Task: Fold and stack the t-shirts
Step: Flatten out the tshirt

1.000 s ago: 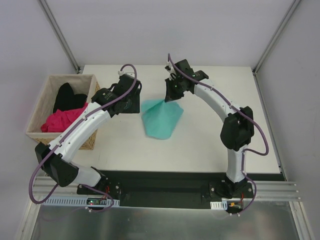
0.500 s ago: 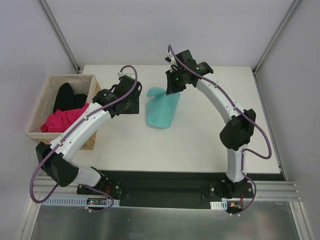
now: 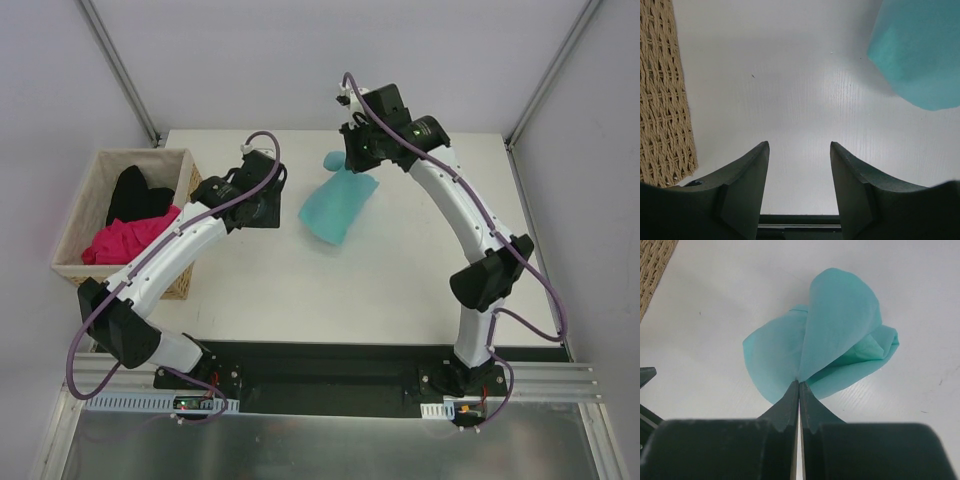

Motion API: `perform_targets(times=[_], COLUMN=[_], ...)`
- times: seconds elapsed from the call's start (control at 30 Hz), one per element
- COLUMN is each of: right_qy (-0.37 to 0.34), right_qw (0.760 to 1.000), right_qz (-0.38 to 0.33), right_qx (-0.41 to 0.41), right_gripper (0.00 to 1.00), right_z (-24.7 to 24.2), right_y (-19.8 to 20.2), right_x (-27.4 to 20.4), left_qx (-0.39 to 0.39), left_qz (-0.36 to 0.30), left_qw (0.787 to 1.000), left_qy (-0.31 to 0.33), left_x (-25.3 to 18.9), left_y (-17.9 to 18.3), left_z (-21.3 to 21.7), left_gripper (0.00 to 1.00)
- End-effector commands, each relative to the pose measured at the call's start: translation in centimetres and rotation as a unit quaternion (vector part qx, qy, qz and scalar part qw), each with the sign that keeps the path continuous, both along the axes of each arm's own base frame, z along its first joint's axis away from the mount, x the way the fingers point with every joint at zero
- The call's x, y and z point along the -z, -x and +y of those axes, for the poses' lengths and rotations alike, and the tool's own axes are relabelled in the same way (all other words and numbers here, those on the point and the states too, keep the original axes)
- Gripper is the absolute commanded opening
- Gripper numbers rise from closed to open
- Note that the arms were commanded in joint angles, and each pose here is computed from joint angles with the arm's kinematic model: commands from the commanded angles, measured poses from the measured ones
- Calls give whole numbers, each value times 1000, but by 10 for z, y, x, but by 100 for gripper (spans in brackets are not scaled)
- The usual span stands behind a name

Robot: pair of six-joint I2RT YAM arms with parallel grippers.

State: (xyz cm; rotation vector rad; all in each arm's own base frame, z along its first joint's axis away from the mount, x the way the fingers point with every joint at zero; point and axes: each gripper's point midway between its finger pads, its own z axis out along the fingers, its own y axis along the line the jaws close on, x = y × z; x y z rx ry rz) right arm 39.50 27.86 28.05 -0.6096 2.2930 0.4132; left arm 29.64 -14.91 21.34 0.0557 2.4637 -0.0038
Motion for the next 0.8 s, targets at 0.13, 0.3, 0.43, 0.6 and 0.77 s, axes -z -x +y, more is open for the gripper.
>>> perform_targets(times=[0.13, 0.3, 0.43, 0.6, 0.77], right_qy=[1, -30, -42, -56, -81], right_qw=[988, 979, 973, 966, 957], right_qz=[-154, -201, -226, -251, -275], right_qx=[14, 8, 1, -17, -52], right_gripper=[1, 1, 1, 1, 1], right_z=[-31, -31, -31, -26, -13], right_y=[4, 10, 15, 30, 58], right_x=[-100, -139, -158, -180, -201], left_qx=[14, 22, 26, 29, 28], left_qz=[-6, -4, -4, 2, 7], left_qw=[1000, 1000, 1000, 999, 1000], left_qy=[13, 14, 15, 15, 13], left_x=[-5, -5, -6, -3, 1], left_y=[-9, -12, -15, -18, -22], left_z=[-8, -12, -15, -19, -21], left_gripper=[52, 52, 52, 52, 52])
